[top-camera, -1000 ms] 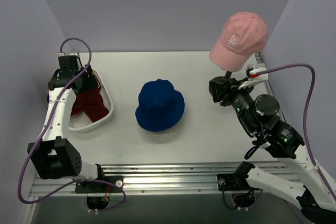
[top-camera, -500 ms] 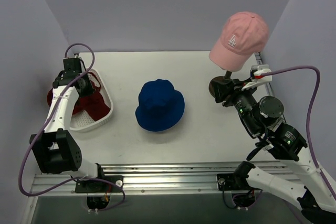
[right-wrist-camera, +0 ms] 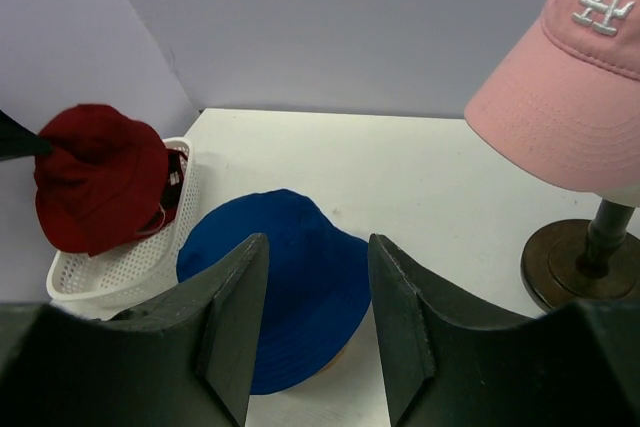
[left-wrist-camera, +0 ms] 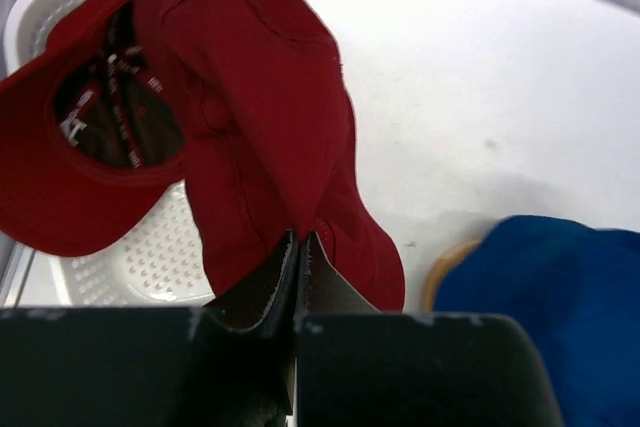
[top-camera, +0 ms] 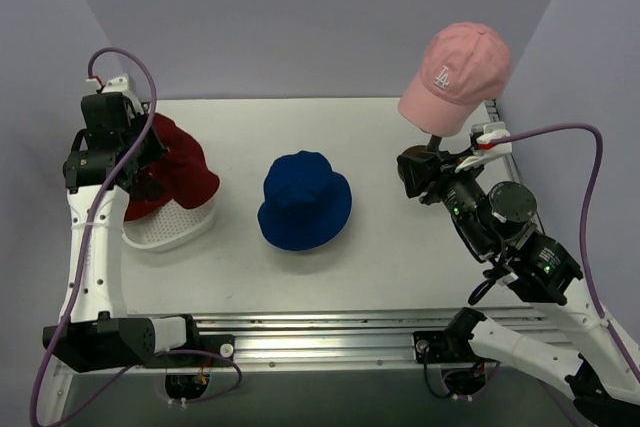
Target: Stack the hats
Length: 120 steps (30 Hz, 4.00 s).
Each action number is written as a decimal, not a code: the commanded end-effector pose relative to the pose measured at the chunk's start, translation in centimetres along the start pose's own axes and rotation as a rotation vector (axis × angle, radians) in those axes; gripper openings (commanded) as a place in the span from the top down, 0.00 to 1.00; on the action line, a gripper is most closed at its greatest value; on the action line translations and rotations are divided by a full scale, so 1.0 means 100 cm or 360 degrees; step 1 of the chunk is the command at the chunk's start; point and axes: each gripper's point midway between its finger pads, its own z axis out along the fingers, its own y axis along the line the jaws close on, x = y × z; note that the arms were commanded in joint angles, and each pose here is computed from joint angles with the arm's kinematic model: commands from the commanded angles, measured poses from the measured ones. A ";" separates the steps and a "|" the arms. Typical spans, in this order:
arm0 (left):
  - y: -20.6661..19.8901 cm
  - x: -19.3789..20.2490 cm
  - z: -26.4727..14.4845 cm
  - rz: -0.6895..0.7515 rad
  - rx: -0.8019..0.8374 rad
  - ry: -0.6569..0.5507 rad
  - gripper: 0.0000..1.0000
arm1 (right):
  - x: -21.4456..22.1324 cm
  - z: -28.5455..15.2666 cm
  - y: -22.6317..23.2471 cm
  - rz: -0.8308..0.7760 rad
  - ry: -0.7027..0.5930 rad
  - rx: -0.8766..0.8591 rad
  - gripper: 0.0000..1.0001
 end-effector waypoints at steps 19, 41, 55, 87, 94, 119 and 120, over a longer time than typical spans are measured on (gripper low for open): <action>-0.217 -0.027 -0.220 0.0250 0.1854 -0.0255 0.98 | 0.000 0.060 0.115 0.0461 0.0014 -0.0663 0.49; -0.251 -0.024 -0.267 0.0310 0.2396 -0.0411 0.98 | 0.032 0.047 0.099 0.0988 -0.0021 -0.0622 0.48; -0.260 -0.030 -0.280 0.0216 0.2491 -0.0552 0.98 | 0.025 0.034 0.099 0.1158 -0.0075 -0.0689 0.46; -0.254 -0.021 -0.298 0.0108 0.2646 -0.0672 0.98 | 0.011 0.035 0.099 0.1238 -0.0175 -0.0714 0.43; -0.255 -0.019 -0.296 0.0101 0.2653 -0.0660 0.98 | 0.024 0.042 0.098 0.1217 -0.0145 -0.0684 0.72; -0.192 -0.006 -0.178 0.0445 0.1396 -0.0568 0.98 | 0.049 0.094 0.121 0.0723 -0.0091 -0.0710 1.00; -0.184 -0.008 -0.167 0.0475 0.1286 -0.0576 0.98 | 0.047 0.100 0.126 0.0711 -0.0093 -0.0717 1.00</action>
